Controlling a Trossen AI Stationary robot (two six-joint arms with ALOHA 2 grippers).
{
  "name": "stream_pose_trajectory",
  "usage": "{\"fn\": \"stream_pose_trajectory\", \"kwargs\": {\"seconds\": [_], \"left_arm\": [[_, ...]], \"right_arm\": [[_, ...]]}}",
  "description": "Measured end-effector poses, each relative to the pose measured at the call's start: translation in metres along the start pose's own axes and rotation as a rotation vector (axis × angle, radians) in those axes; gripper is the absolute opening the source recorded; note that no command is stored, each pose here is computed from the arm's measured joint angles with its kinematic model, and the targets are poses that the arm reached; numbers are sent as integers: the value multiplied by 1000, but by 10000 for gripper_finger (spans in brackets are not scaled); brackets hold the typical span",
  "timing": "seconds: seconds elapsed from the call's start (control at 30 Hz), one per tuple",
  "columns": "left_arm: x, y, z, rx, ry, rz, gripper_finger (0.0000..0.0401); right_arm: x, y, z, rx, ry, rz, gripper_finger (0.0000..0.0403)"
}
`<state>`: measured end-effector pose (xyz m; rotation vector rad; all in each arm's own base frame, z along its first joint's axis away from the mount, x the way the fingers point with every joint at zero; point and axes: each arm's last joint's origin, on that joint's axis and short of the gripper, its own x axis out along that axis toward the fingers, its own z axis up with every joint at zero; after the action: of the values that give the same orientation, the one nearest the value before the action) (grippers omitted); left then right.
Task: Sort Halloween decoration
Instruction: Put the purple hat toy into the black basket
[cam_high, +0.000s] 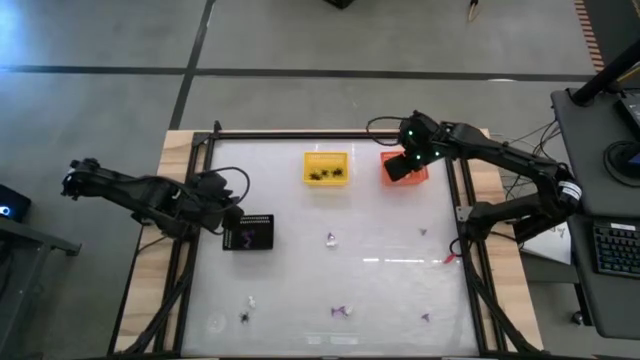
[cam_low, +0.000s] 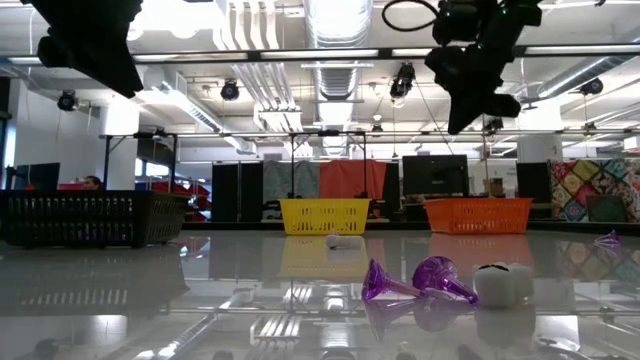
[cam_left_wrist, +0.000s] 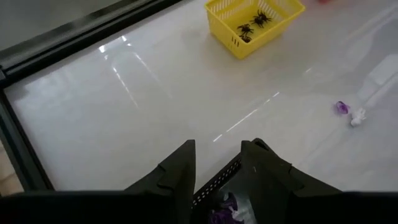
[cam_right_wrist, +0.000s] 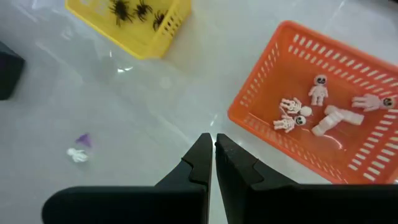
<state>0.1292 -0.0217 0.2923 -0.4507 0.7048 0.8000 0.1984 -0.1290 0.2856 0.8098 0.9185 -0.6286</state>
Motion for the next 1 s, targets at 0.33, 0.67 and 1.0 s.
{"fn": "stream_pose_trajectory", "kwargs": {"seconds": [0.33, 0.67, 1.0], "left_arm": [[-6, 4, 3, 103, -14, -25, 110], [-6, 4, 3, 148, -15, -26, 110], [-6, 5, 3, 166, -13, -22, 110]], "right_arm": [[-32, 15, 18, -14, -102, 50, 13], [-47, 21, 32, -12, -244, 32, 13], [-41, 17, 32, -95, -258, -63, 13]]}}
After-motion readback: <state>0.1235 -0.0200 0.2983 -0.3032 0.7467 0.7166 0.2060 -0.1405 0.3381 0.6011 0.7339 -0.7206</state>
